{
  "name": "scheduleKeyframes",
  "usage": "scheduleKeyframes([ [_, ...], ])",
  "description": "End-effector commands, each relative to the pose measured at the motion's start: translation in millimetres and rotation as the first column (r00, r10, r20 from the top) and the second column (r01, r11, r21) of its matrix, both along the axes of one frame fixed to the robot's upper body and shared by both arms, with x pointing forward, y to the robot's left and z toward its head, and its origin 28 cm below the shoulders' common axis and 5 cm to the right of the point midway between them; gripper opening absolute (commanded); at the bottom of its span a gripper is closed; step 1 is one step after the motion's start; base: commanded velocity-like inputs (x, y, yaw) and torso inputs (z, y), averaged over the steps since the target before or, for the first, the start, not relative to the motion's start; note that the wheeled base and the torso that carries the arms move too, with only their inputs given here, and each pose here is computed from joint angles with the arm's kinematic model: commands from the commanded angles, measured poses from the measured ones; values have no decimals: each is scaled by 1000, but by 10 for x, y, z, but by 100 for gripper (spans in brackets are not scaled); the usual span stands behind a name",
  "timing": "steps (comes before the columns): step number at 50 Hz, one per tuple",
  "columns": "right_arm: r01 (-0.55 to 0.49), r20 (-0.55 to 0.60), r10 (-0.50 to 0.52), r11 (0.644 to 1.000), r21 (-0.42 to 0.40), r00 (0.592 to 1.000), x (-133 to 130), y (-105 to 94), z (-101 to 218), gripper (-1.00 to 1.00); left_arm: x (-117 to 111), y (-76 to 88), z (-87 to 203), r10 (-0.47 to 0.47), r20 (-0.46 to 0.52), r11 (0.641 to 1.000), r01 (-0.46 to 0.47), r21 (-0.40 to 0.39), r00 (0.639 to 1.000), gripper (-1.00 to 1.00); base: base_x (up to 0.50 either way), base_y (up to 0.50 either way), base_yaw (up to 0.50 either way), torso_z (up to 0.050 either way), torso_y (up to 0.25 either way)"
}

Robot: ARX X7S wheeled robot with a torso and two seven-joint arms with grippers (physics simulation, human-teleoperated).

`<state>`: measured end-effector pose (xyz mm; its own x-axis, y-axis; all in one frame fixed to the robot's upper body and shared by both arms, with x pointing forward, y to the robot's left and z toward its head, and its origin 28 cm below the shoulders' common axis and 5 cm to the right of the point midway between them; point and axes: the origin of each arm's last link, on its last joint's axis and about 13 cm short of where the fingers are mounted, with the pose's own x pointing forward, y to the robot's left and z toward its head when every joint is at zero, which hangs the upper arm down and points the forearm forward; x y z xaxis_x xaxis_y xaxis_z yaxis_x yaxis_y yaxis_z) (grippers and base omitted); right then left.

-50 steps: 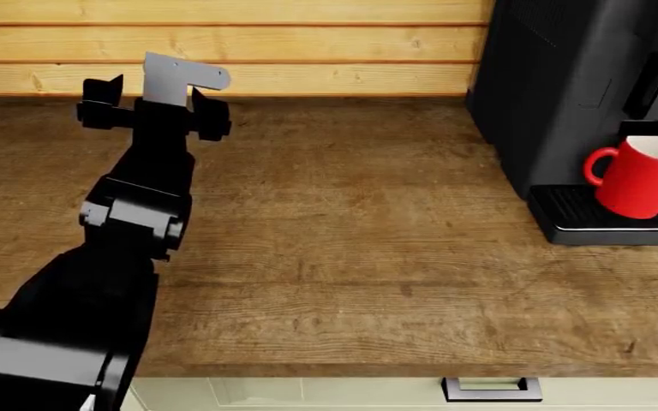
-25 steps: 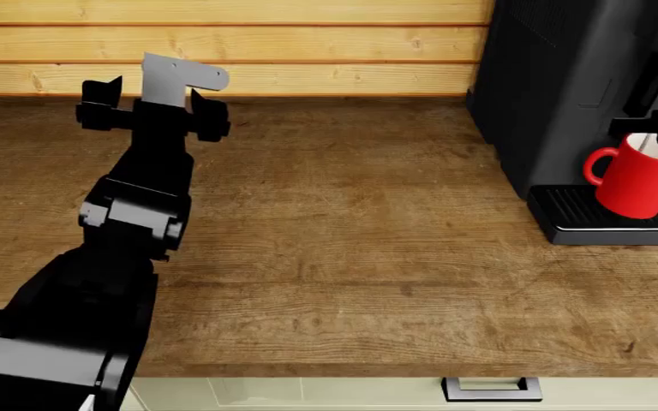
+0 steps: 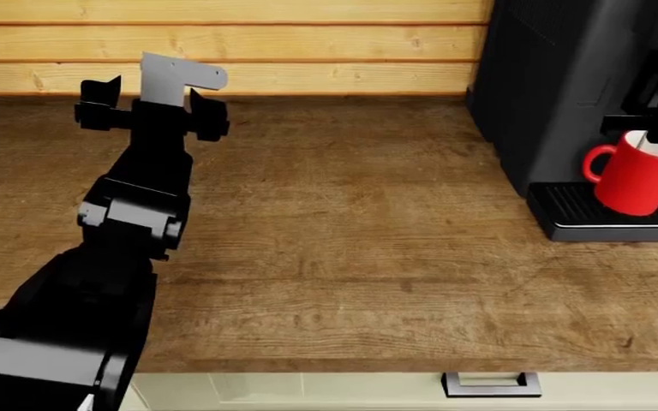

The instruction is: Pick the mug from the cabinet, place it under the coffee machine dispenser, and press the start button.

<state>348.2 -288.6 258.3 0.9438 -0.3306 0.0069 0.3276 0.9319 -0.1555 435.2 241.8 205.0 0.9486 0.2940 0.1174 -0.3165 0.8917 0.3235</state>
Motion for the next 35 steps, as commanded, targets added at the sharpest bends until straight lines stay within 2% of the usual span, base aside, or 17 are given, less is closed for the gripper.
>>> scheduleKeyframes([
  [1,51,-9,-51,998,-27,999,24,-16,-22,-100,0,0,-1,1,0,1000,-1,-2,1000,100,0,0,0,0,0],
  [28,44,-13,-45,998,-37,999,46,14,-37,-100,1,7,10,3,1,1000,-3,-7,1000,100,0,0,0,0,0],
  [35,9,40,-8,1000,-29,999,-148,97,37,-100,-1,18,1,5,-1,1000,-5,-11,1000,100,0,0,0,0,0],
])
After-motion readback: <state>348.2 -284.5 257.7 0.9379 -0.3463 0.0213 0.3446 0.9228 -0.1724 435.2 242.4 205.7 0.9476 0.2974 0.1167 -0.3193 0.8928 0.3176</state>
